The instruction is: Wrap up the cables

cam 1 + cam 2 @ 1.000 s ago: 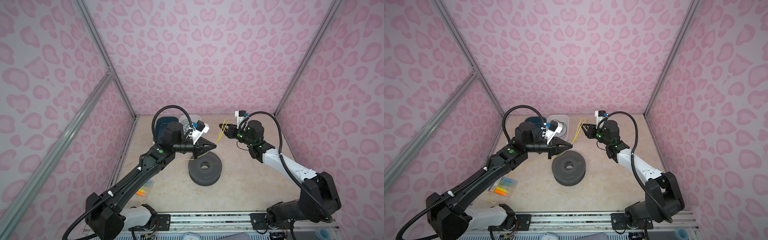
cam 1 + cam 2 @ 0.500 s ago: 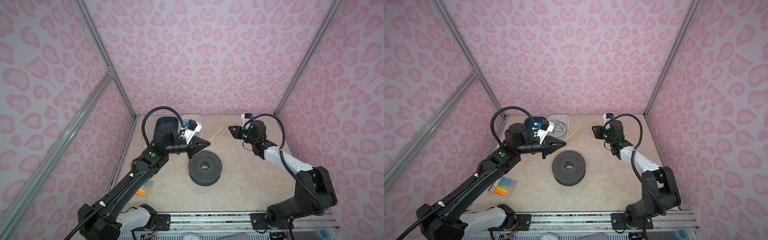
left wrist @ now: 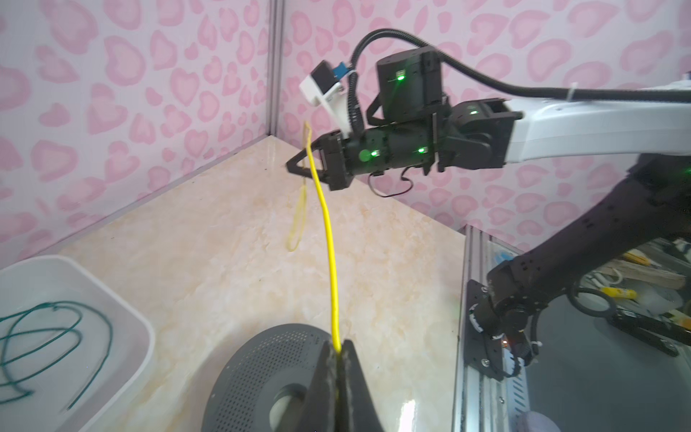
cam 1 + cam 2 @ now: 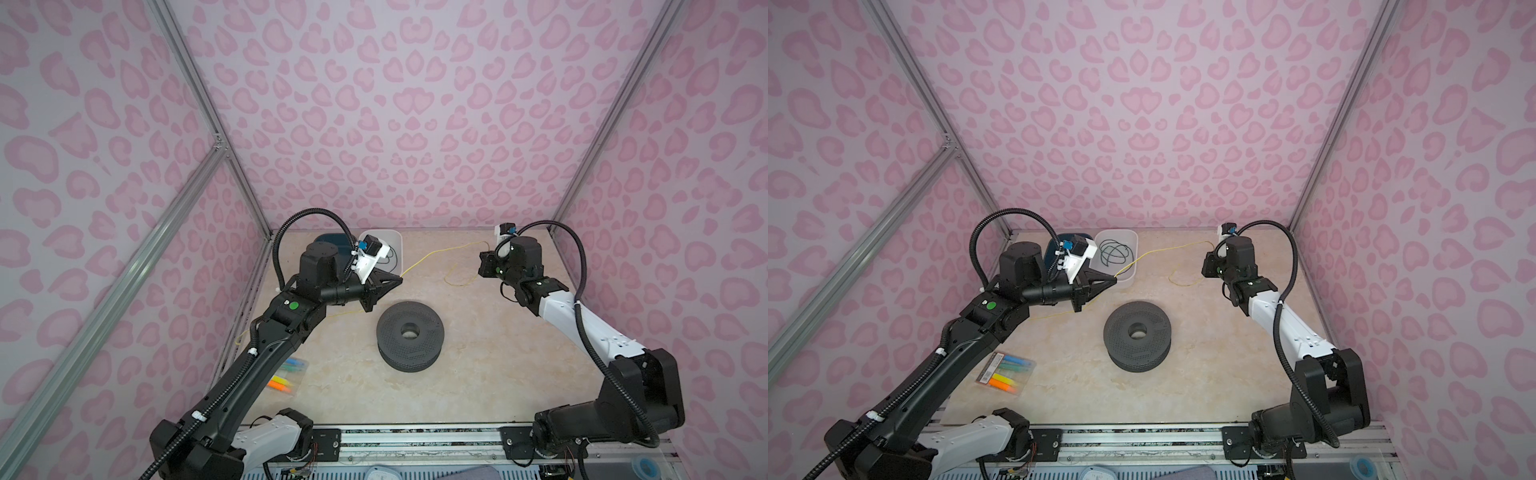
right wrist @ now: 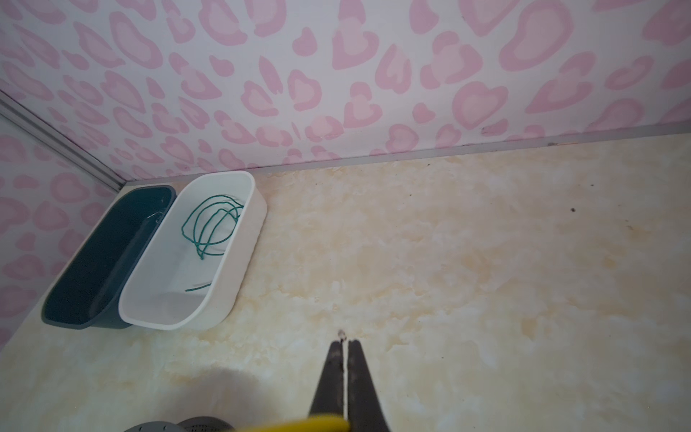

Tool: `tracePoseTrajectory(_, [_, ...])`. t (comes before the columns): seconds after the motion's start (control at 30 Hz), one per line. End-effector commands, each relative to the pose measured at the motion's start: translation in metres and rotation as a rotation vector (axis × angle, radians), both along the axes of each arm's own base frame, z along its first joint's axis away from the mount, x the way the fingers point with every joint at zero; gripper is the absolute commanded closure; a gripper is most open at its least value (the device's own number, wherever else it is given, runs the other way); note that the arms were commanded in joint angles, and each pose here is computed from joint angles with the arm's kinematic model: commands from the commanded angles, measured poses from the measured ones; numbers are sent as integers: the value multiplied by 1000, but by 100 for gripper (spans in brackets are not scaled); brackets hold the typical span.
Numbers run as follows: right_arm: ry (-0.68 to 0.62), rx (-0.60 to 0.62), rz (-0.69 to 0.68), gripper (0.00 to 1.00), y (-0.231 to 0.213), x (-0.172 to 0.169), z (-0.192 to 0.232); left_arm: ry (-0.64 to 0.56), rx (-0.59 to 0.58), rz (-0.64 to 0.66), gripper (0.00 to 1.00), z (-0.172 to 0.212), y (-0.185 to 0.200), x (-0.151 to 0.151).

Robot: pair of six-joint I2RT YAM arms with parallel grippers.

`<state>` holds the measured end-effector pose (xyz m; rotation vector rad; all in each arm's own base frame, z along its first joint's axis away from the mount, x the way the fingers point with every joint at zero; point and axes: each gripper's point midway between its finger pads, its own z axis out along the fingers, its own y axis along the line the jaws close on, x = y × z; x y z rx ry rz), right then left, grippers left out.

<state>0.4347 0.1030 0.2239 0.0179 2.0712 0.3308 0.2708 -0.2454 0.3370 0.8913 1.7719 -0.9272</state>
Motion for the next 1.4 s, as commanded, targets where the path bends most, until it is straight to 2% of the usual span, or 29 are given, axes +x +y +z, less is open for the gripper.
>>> tracePoseTrajectory(0.0, [33,-157,-129,100,-35,-6,-14,-60,102,134,96,-7,24,19])
tracePoseTrajectory(0.13, [14,-213,-167,100,-46,-9,-7,-93,182,263,96,-18,46,37])
tracePoseTrajectory(0.53, [-60,-234,-223,100,-59,-19,19,-139,331,470,96,-36,85,63])
tracePoseTrajectory(0.7, [-80,-249,-171,100,-49,-24,31,-164,406,609,96,-47,108,79])
tracePoseTrajectory(0.77, [-69,-298,-133,100,-36,-26,31,-168,432,673,96,-53,118,87])
tracePoseTrajectory(0.9, [-30,-401,-37,100,-2,-31,25,-131,439,685,96,-63,115,98])
tracePoseTrajectory(0.93, [-19,-430,-22,100,5,-31,22,-117,429,679,92,-64,112,101])
tracePoseTrajectory(1.1, [12,-500,9,100,26,-31,18,-57,385,622,58,-64,93,109])
tracePoseTrajectory(1.17, [19,-516,11,100,30,-30,19,-56,373,601,49,-57,89,109])
tracePoseTrajectory(1.27, [29,-544,19,100,35,-30,18,-80,365,601,42,-39,87,109])
tracePoseTrajectory(1.37, [28,-557,38,100,44,-31,21,-137,379,561,42,-16,68,102])
